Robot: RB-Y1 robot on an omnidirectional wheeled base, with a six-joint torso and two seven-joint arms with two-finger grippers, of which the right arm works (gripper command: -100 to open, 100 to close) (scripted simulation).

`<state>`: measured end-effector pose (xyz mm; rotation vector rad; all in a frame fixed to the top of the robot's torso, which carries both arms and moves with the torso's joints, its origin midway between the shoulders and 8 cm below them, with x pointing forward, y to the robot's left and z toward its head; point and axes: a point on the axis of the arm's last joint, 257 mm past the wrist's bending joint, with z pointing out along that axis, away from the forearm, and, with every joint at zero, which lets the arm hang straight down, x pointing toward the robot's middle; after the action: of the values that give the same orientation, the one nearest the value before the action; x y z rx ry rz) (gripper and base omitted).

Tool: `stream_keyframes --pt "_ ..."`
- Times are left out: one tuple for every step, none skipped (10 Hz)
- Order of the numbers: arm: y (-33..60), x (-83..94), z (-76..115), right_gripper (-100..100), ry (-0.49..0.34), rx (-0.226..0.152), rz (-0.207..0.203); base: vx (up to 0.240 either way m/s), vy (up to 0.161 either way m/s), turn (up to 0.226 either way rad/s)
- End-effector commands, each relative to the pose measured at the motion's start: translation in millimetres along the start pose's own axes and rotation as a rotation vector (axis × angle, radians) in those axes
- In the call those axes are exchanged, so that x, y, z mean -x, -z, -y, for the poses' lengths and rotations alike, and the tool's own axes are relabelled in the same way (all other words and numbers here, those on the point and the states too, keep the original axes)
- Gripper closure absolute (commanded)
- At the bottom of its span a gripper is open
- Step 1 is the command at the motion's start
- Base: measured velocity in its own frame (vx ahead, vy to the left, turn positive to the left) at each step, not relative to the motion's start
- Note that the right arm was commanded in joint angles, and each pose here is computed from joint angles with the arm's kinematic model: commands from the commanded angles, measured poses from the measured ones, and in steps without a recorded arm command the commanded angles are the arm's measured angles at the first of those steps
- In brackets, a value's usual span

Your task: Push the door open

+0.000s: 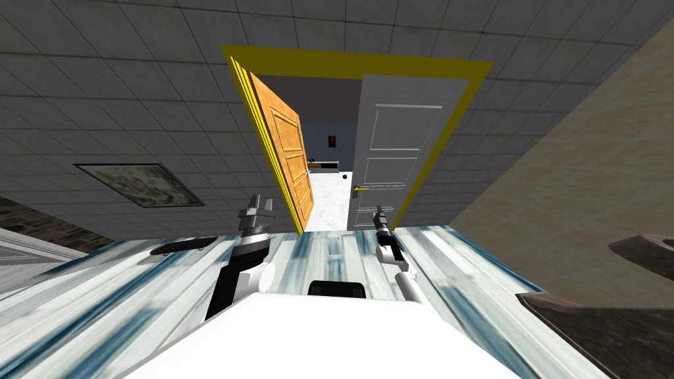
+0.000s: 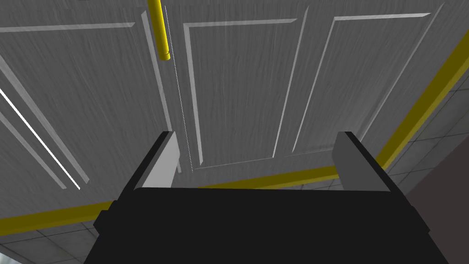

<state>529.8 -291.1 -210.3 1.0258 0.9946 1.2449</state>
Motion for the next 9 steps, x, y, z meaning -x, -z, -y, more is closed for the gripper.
stream_keyframes --pt "-4.4 3.2 9.9 -100 -0.003 -0.021 0.004 0.066 -0.049 0.121" --pt "-7.2 4.6 15.6 -100 -0.004 -0.034 0.006 0.084 -0.067 0.136" --pt "-9.8 6.1 20.9 -100 -0.006 -0.046 0.009 0.090 -0.067 0.114" --pt "-12.4 7.6 26.0 -100 -0.007 -0.058 0.011 0.074 -0.065 0.087" --pt "-14.9 9.1 31.1 -100 -0.008 -0.069 0.014 0.072 -0.060 0.110" --pt "-17.3 10.8 36.1 -100 -0.010 -0.081 0.017 0.072 -0.065 0.113" --pt "-19.7 12.6 40.9 -100 -0.011 -0.093 0.020 0.083 -0.064 0.126" --pt "-21.9 14.2 45.3 -100 -0.011 -0.103 0.023 0.099 -0.050 0.117" --pt "-24.0 15.9 49.5 -100 -0.012 -0.114 0.027 0.099 -0.049 0.077"
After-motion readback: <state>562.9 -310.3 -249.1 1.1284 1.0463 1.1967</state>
